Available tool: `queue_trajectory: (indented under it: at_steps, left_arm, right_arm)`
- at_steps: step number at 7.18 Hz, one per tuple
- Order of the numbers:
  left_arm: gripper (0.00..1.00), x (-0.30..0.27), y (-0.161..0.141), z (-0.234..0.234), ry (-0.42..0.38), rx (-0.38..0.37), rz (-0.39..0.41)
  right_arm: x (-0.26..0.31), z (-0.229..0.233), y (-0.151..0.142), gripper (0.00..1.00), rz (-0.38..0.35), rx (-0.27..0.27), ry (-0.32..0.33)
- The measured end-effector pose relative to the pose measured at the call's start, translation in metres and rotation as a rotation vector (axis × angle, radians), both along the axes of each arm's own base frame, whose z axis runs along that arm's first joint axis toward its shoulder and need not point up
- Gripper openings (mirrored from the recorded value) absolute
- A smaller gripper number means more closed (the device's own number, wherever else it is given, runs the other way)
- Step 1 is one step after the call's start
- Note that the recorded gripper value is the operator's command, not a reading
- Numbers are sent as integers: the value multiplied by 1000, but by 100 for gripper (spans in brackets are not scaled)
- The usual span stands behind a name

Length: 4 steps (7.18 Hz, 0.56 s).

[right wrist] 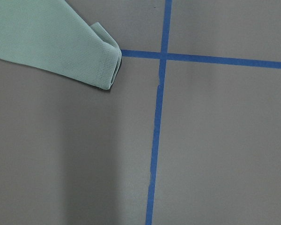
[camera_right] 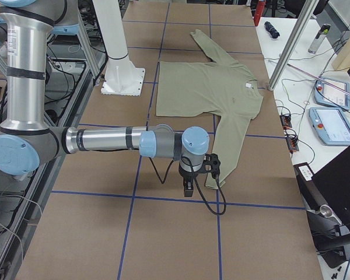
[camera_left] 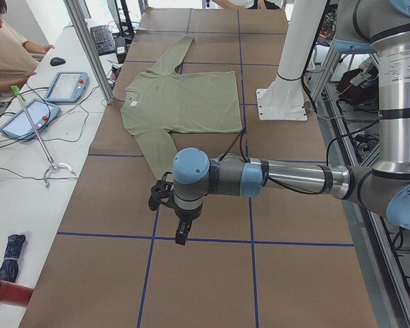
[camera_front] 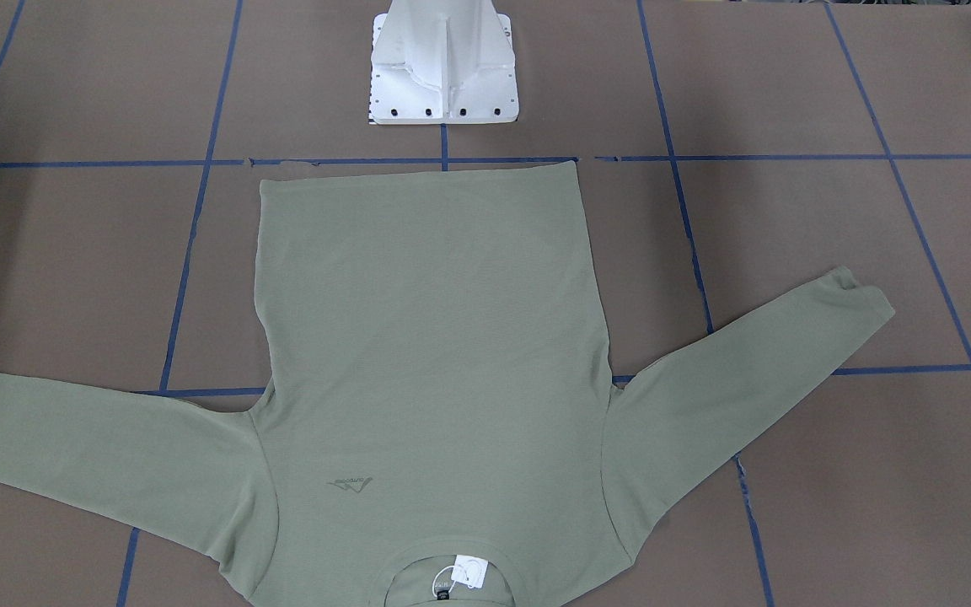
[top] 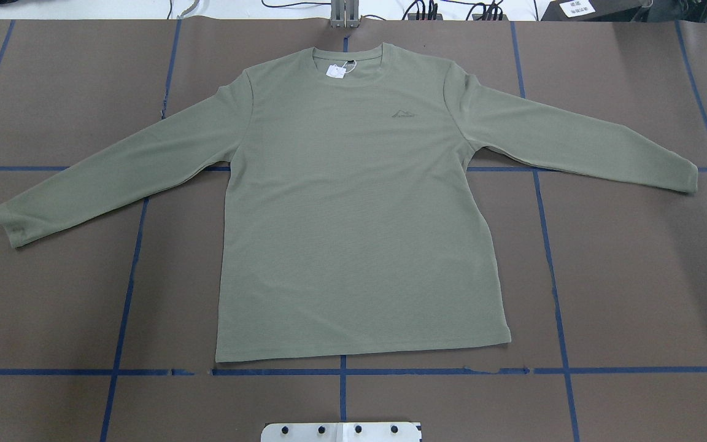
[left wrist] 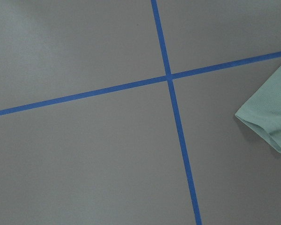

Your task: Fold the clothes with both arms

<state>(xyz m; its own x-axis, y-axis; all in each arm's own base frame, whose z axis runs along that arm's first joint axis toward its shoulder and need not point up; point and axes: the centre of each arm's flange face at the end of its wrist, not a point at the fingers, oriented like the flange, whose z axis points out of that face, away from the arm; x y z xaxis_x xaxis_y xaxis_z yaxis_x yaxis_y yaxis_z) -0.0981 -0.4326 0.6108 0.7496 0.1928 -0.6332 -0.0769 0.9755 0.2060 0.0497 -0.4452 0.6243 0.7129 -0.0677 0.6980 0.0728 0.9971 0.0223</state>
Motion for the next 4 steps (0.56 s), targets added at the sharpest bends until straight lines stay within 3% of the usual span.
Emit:
queue_trajectory:
  at_steps: [4]
  left_arm:
    - [100,0,-4,-9,-5,91,31]
  right_arm:
    - [-1,-12,-10,100,0,27,-2]
